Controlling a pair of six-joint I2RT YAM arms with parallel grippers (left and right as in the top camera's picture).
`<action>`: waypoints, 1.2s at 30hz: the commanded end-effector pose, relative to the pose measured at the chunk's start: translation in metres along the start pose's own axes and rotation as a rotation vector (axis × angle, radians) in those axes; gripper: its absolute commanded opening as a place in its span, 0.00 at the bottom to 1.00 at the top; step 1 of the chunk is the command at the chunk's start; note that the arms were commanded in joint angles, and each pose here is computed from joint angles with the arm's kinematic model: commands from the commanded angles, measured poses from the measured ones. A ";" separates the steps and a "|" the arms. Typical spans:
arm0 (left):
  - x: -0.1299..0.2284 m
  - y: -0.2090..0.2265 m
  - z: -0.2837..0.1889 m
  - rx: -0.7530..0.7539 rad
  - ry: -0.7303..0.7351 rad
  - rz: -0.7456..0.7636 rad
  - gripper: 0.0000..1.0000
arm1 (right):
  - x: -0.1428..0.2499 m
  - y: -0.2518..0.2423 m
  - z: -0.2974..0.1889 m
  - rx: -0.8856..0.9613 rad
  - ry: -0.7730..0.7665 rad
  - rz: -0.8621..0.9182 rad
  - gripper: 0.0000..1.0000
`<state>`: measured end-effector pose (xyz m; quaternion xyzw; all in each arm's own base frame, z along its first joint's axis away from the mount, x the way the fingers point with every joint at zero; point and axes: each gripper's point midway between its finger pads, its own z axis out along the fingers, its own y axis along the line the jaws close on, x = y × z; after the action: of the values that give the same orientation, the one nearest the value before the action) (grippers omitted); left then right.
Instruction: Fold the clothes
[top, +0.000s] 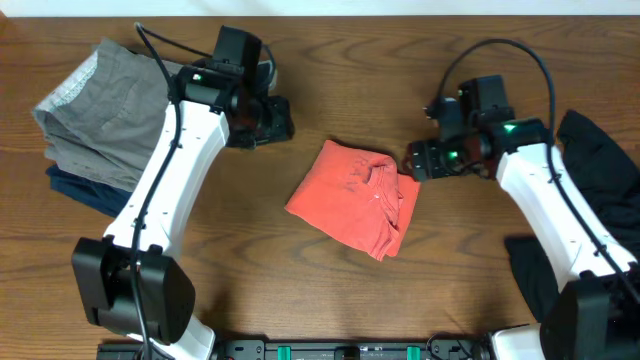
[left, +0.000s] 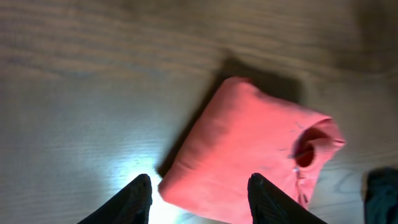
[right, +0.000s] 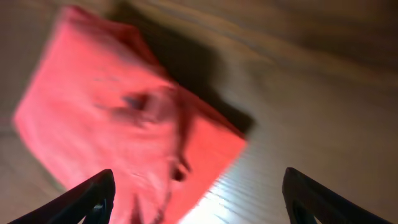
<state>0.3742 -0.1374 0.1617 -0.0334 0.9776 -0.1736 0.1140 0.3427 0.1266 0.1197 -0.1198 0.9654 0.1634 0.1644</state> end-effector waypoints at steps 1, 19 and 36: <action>0.005 0.009 0.010 -0.019 0.032 0.001 0.52 | -0.005 0.036 0.008 -0.069 -0.008 -0.121 0.84; 0.006 0.009 0.010 -0.021 0.038 0.000 0.53 | 0.031 -0.003 0.076 0.329 0.164 0.053 0.77; 0.019 0.013 0.010 -0.038 0.087 -0.014 0.63 | 0.049 -0.089 0.019 0.678 0.154 0.335 0.83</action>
<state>0.3637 -0.1332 0.1503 -0.0392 0.9819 -0.1651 0.0844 0.3217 0.0488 0.0494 0.0740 0.9838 -0.1466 0.0715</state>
